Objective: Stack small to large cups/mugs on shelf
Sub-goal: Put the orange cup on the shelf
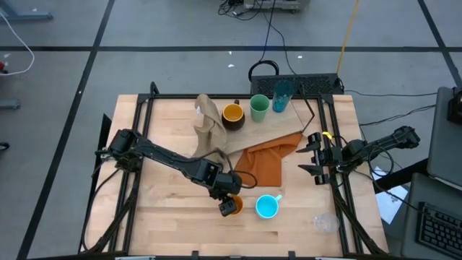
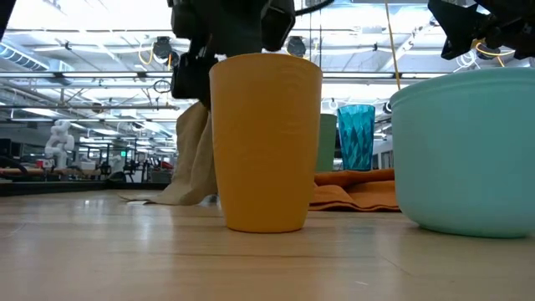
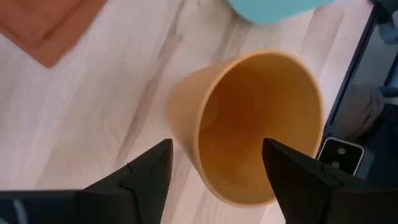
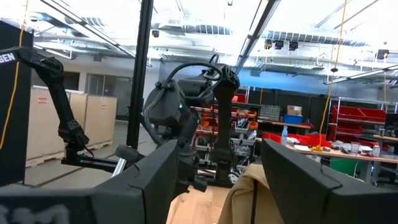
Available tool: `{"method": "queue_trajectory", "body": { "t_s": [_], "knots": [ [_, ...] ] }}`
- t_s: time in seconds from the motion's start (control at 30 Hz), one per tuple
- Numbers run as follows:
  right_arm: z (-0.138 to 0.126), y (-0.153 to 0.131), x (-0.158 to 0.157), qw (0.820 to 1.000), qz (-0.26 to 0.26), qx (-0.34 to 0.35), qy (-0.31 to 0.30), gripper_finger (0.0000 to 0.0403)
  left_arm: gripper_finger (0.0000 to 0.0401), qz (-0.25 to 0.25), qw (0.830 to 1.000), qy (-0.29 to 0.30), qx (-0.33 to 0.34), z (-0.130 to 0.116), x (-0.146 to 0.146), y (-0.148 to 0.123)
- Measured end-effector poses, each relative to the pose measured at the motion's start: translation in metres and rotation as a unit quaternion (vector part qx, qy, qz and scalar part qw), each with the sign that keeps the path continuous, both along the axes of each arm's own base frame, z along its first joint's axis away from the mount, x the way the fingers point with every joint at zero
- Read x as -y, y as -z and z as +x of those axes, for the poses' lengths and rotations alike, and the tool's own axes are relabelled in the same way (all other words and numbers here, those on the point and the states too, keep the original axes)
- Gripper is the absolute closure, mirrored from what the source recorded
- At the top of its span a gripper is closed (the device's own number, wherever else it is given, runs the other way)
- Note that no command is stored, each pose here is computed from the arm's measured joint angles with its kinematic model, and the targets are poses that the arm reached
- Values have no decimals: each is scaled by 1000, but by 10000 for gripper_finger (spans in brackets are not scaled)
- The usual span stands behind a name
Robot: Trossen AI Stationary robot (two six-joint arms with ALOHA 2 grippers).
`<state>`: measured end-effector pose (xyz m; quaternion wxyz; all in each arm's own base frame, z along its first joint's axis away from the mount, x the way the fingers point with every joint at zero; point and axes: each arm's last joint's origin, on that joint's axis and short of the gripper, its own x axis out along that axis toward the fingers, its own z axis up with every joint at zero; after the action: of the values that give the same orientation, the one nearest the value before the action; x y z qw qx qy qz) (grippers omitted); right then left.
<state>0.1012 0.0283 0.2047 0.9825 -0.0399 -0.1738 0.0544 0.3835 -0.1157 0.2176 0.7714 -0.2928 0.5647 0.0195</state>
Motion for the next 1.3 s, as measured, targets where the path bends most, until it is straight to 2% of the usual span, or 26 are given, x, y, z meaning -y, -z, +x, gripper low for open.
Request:
{"method": "queue_trajectory", "body": {
  "t_s": [0.53,0.63,0.8,1.03,1.3],
  "knots": [
    [0,0,0,1000,-2,0,0,183,153,-4,1000,1,-4,4,-10,3],
    [0,0,0,1000,-2,0,0,183,164,-5,1000,6,-5,3,-11,3],
    [0,0,0,1000,-6,1,2,183,227,-10,1000,15,-4,4,-13,3],
    [0,0,0,1000,-16,2,6,183,383,-22,998,50,-5,6,-17,7],
    [0,-1,0,1000,-15,6,6,183,396,-28,999,41,-18,10,-31,14]
  ]
}}
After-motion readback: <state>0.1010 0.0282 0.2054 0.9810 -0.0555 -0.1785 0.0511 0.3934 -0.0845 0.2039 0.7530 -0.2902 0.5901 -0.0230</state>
